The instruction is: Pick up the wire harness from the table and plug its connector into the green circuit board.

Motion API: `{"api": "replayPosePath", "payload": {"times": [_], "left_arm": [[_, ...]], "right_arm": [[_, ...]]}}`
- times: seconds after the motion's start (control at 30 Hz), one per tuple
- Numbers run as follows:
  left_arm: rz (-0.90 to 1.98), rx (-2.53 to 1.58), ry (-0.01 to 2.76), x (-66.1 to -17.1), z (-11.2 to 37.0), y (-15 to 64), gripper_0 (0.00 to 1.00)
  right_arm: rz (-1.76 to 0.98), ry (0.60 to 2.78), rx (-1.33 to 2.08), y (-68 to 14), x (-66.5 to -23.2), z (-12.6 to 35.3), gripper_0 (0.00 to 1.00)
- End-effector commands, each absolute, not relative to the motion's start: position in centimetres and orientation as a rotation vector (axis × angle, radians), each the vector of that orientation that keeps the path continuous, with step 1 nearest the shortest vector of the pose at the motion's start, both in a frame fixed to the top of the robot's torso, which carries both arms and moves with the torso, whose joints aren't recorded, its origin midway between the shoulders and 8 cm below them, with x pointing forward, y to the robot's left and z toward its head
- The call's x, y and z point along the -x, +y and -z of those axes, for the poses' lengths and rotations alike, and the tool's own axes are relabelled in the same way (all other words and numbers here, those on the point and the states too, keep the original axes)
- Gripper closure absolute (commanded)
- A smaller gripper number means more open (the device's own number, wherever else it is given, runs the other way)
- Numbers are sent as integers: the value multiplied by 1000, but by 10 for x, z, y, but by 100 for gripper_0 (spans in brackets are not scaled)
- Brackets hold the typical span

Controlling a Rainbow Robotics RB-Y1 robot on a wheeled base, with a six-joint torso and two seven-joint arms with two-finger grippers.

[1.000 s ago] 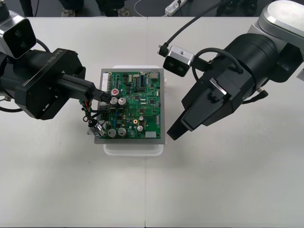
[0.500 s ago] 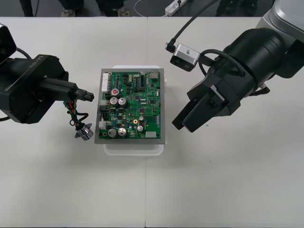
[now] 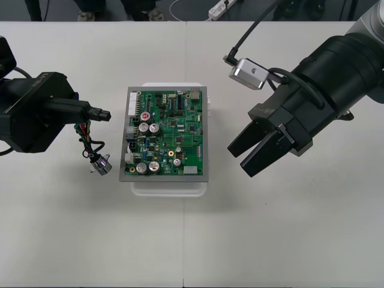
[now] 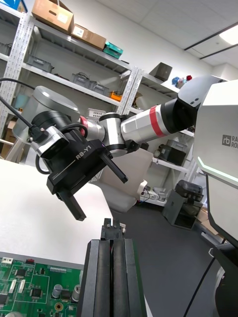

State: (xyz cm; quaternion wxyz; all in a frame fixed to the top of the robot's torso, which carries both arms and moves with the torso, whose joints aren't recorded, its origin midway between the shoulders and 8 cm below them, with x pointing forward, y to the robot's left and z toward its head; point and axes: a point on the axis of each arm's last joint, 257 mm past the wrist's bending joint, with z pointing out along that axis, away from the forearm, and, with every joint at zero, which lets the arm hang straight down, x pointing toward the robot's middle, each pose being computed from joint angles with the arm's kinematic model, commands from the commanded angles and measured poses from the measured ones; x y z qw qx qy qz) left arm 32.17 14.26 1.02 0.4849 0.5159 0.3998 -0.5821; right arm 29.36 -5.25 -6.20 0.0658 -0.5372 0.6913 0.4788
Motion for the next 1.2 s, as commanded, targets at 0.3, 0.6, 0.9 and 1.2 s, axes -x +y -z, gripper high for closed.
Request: {"api": "replayPosePath", "payload": {"times": [0.3,0.6,0.9,1.2], "left_arm": [[1290,-1275,908,-322,-1,168,100],[1233,-1269,909,-329,10,175,100],[1199,-1272,937,-336,23,179,100],[1214,-1245,992,-343,49,181,100]], "right_arm": [[-1134,2039,1677,-76,-314,73,10],[-927,2001,1697,-79,-330,77,11],[-738,1956,1713,-79,-345,76,11],[-579,1855,1730,-67,-359,69,11]]}}
